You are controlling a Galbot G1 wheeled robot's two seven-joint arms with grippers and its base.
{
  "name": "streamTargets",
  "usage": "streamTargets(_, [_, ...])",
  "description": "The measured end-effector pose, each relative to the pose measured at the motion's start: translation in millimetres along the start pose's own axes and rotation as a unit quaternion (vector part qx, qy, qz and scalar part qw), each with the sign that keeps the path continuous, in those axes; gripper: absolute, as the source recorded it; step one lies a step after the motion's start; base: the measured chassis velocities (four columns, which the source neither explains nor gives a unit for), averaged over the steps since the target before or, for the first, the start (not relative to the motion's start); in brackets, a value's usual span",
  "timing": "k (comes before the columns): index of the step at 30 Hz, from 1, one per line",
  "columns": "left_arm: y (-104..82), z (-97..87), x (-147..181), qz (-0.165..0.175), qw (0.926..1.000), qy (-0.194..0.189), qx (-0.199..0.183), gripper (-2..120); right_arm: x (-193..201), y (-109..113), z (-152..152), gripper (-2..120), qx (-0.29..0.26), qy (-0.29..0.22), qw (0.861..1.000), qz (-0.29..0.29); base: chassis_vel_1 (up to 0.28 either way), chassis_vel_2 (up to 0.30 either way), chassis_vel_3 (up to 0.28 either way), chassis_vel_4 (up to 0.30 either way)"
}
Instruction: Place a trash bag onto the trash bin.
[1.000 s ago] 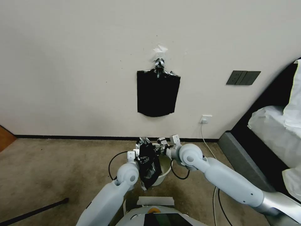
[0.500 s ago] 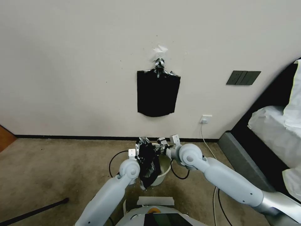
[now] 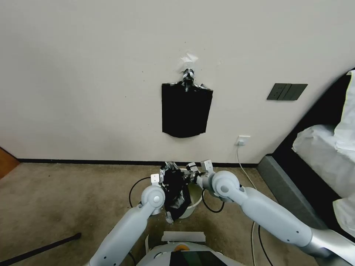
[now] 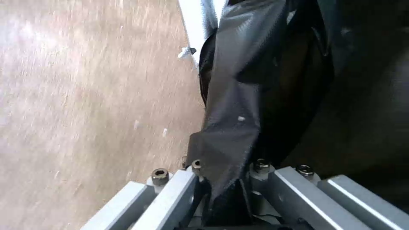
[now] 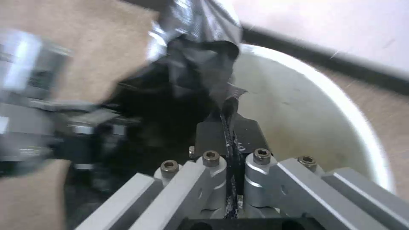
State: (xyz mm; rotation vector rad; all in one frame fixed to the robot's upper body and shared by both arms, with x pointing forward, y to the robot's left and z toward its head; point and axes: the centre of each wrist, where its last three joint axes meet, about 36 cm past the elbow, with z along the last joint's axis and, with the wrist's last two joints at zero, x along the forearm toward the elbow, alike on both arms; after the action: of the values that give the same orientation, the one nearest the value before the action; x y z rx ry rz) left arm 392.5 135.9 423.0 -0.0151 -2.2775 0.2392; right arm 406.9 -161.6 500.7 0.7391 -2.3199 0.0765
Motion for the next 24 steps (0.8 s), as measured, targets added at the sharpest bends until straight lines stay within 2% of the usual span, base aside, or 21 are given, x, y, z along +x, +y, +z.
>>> streamTargets(1, [3.3,2.3,3.4,0.010,0.9998,-0.018,-0.006,1,0.5,-0.9,-0.6,0,0.010,-0.008,1.000,0.006,0.000,0.000,0.000,0.000])
streamTargets(4, [6.4,5.1,9.0,0.027,0.9988,-0.038,-0.013,1,2.1,-2.5,-3.6,0,0.021,-0.027,0.999,0.015,0.000,0.000,0.000,0.000])
streamTargets(6, [6.5,5.2,9.4,0.028,0.9987,-0.039,-0.014,1,2.3,-2.7,-3.9,0,0.022,-0.028,0.999,0.015,0.000,0.000,0.000,0.000])
streamTargets(7, [10.3,7.4,15.7,0.046,0.9967,-0.061,-0.026,1,4.6,-5.3,-9.5,0,0.035,-0.052,0.998,0.025,0.000,0.000,0.000,0.000])
streamTargets(10, [13.7,8.9,20.8,0.060,0.9946,-0.077,-0.035,1,6.4,-7.3,-14.3,0,0.044,-0.071,0.996,0.031,0.000,0.000,0.000,0.000])
streamTargets(13, [21.0,12.3,33.0,0.082,0.9889,-0.109,-0.060,1,13.4,-13.7,-26.9,0,0.064,-0.112,0.991,0.046,0.000,0.000,0.000,0.000])
streamTargets(22, [37.0,15.6,49.2,0.113,0.9783,-0.157,-0.074,1,25.9,-30.0,-38.4,0,0.101,-0.127,0.984,0.071,0.000,0.000,0.000,0.000])
streamTargets(24, [44.9,17.7,54.6,0.123,0.9729,-0.178,-0.081,1,29.6,-38.8,-40.9,0,0.110,-0.124,0.982,0.086,0.000,0.000,0.000,0.000])
